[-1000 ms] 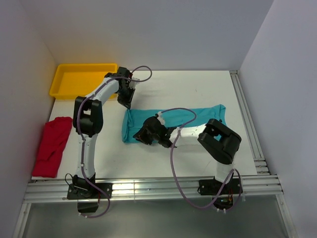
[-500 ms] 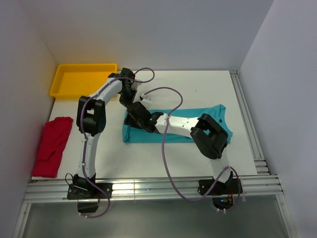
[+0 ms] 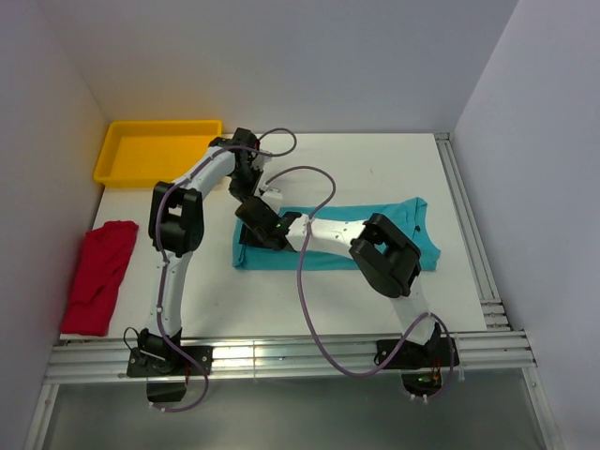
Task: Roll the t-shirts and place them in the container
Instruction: Roll the tshirt
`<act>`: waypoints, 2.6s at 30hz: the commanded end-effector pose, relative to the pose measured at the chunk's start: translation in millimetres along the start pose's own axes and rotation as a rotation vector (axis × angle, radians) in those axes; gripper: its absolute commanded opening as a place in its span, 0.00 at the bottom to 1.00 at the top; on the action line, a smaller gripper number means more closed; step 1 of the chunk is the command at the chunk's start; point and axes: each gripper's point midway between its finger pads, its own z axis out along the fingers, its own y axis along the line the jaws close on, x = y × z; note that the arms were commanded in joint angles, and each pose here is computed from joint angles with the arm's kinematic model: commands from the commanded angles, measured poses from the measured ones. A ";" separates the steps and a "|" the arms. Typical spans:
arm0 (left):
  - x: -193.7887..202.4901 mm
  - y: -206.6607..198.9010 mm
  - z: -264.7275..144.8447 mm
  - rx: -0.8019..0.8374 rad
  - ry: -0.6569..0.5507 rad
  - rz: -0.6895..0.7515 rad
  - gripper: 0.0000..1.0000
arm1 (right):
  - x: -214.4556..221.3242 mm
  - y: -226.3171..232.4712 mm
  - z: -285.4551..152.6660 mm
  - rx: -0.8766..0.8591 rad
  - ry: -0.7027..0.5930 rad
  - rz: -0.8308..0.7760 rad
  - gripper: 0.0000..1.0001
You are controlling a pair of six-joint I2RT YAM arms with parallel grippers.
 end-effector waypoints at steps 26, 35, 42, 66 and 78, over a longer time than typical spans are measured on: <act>-9.3 -3.5 -3.9 -0.020 -0.018 0.009 0.14 | 2.3 28.8 6.6 -0.070 0.001 0.055 0.23; -12.6 -0.2 -6.7 -0.051 -0.037 0.025 0.20 | -4.4 21.9 1.4 -0.046 -0.020 0.057 0.02; -23.8 -1.1 -14.8 -0.053 -0.082 0.038 0.28 | -0.4 7.2 1.8 0.004 -0.024 0.043 0.00; -26.7 23.5 -82.4 0.178 -0.262 -0.114 0.68 | 3.9 -0.8 6.6 0.027 -0.008 0.049 0.00; 15.8 5.4 -40.5 0.448 -0.113 -0.211 0.69 | 4.6 -0.8 7.9 0.012 -0.001 0.067 0.00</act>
